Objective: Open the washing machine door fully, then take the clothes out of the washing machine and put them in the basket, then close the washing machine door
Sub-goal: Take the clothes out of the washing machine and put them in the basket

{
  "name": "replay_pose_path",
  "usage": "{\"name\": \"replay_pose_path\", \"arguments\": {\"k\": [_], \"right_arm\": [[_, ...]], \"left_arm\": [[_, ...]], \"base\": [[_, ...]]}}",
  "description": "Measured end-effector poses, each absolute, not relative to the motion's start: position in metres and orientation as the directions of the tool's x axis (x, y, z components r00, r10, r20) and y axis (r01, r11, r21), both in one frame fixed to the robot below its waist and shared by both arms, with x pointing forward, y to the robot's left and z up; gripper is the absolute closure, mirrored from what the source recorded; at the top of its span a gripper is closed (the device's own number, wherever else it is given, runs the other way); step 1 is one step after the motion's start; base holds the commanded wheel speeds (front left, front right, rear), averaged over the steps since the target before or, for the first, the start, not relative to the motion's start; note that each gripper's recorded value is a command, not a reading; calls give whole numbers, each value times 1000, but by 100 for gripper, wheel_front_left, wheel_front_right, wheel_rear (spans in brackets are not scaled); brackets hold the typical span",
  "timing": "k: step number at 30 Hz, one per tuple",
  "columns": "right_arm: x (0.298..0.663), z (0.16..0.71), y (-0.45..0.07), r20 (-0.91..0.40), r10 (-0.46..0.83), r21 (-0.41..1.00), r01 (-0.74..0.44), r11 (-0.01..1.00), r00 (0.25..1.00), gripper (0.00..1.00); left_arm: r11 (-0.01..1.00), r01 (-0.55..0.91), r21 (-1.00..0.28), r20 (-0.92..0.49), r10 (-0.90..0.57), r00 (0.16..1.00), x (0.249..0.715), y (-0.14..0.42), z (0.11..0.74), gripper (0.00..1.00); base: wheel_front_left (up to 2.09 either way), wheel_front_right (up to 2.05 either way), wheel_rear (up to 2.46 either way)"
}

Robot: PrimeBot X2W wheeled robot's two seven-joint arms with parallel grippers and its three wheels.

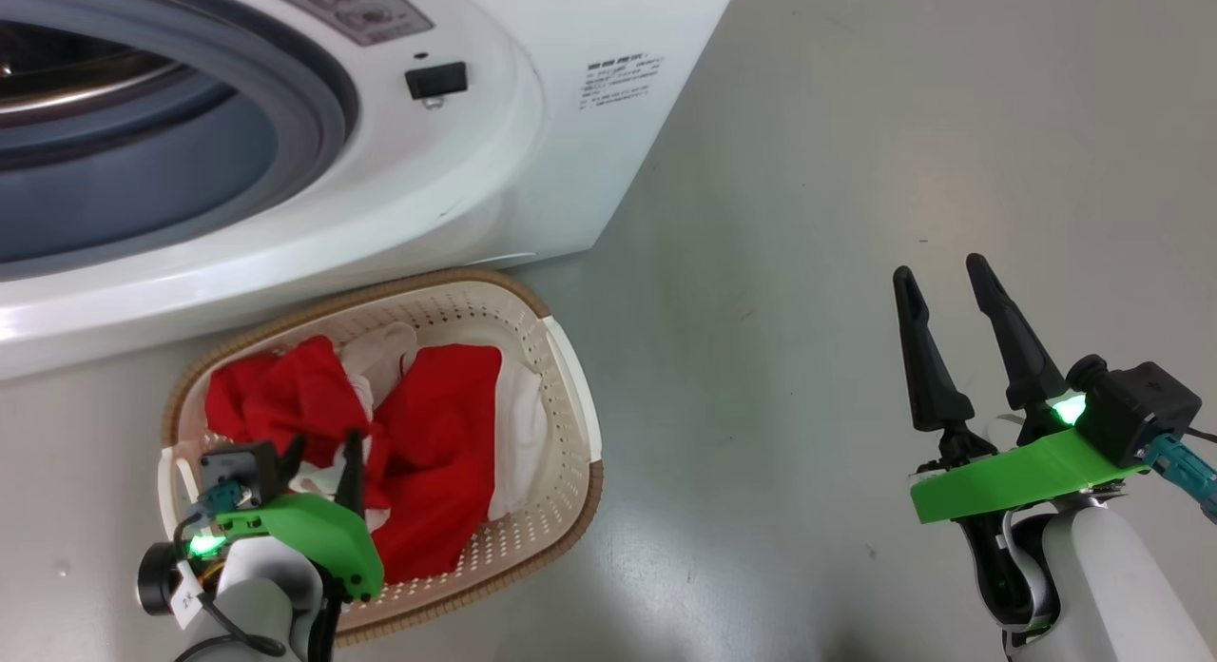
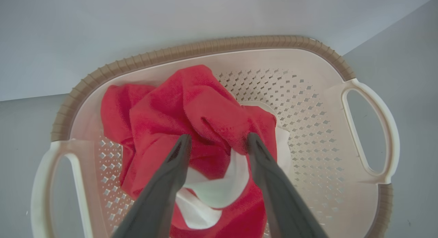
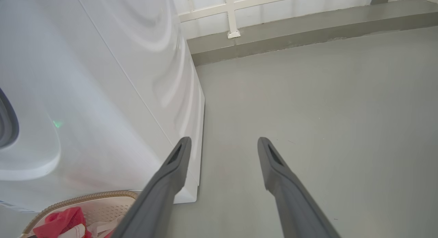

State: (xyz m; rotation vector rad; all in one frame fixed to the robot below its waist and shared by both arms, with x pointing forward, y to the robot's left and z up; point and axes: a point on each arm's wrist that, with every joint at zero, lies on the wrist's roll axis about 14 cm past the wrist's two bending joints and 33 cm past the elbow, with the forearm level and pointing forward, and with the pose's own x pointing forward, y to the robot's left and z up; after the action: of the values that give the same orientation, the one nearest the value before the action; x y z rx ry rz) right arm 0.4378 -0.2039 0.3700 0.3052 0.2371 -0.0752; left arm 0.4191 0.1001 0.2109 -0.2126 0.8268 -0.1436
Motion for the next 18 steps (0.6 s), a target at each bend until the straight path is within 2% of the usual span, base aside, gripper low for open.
{"name": "replay_pose_path", "arguments": {"k": [9, 18], "right_arm": [[438, 382, -201, -215, -31, 296, 95, 951, 976, 0], [435, 405, -195, -166, -10, 304, 60, 951, 986, 0]], "left_arm": [[970, 29, -240, -686, -191, 702, 426, 106, 227, 0], [972, 3, -237, -601, -149, 785, 434, 121, 264, 0]], "base": [[0, 0, 0], [0, 0, 0]]}}
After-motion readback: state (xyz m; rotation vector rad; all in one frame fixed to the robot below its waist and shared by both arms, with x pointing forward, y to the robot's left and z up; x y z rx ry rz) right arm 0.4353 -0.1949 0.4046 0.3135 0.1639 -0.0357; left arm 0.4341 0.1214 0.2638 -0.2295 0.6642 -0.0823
